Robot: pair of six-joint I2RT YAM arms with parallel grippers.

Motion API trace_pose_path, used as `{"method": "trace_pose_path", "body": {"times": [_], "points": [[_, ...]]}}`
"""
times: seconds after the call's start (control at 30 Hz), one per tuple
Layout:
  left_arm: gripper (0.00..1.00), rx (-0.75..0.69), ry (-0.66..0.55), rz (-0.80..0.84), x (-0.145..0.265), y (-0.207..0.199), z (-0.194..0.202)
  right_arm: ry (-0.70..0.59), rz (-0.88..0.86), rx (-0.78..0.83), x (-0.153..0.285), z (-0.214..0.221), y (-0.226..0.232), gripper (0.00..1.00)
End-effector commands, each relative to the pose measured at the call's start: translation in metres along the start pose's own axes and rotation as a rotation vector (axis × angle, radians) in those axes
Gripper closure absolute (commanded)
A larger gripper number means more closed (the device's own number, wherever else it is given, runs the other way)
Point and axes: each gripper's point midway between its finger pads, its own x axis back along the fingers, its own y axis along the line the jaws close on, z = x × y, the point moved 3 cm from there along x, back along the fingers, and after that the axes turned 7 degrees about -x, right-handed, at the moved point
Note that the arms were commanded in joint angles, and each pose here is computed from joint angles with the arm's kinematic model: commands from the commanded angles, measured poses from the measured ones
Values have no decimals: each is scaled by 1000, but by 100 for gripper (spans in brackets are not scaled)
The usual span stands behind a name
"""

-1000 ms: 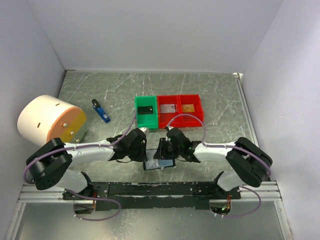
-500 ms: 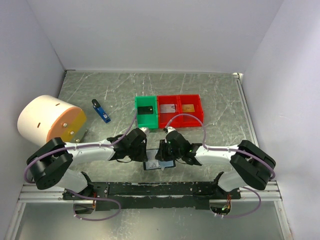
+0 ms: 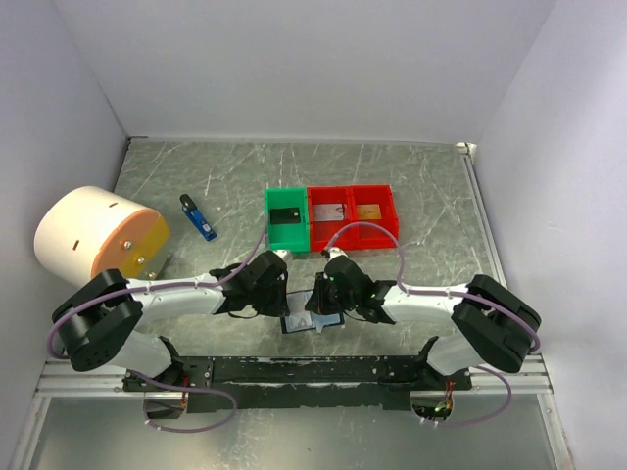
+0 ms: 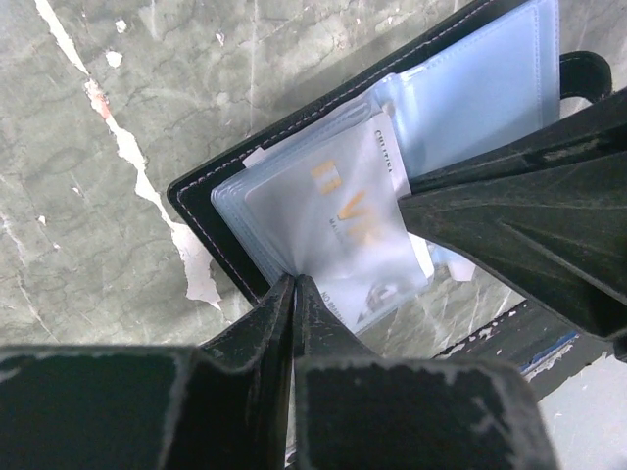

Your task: Take the credit cards out of the card holder

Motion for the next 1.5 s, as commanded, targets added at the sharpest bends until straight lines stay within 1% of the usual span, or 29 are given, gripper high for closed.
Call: {"method": "trace_pose_path", "body": {"times": [0.0,0.37,0.6,0.73,0.87,0.97,1.1,1.2,1.33,1.4,1.47], "points": [[88,-24,33,-67,-3,12,12,-44,-54,2,7,-7,15,100],[87,-24,30,-77,0,14,12,-48,-14,-7,12,-8,5,100],[84,-23,21,-72,3,13,12,-63,-31,-26,18,-11,3,100],[80,-22,15,-60,4,11,11,-51,-58,-25,19,-9,6,100],[77,-19,13,-35,2,8,11,-13,-23,-44,13,-4,1,88],[77,-15,16,-29,1,8,12,12,10,-64,7,-1,-6,84],[79,-13,20,-38,0,10,15,31,-1,-79,3,2,-7,76],[80,-12,22,-34,-1,10,17,54,-38,-76,1,5,-2,74],[82,-12,23,-23,-2,9,17,89,-127,-71,-3,8,12,68],[82,-14,23,-15,-3,7,16,105,-139,-71,-6,9,14,67],[80,-19,20,-1,-4,4,15,109,-113,-76,-8,11,11,67]]}}
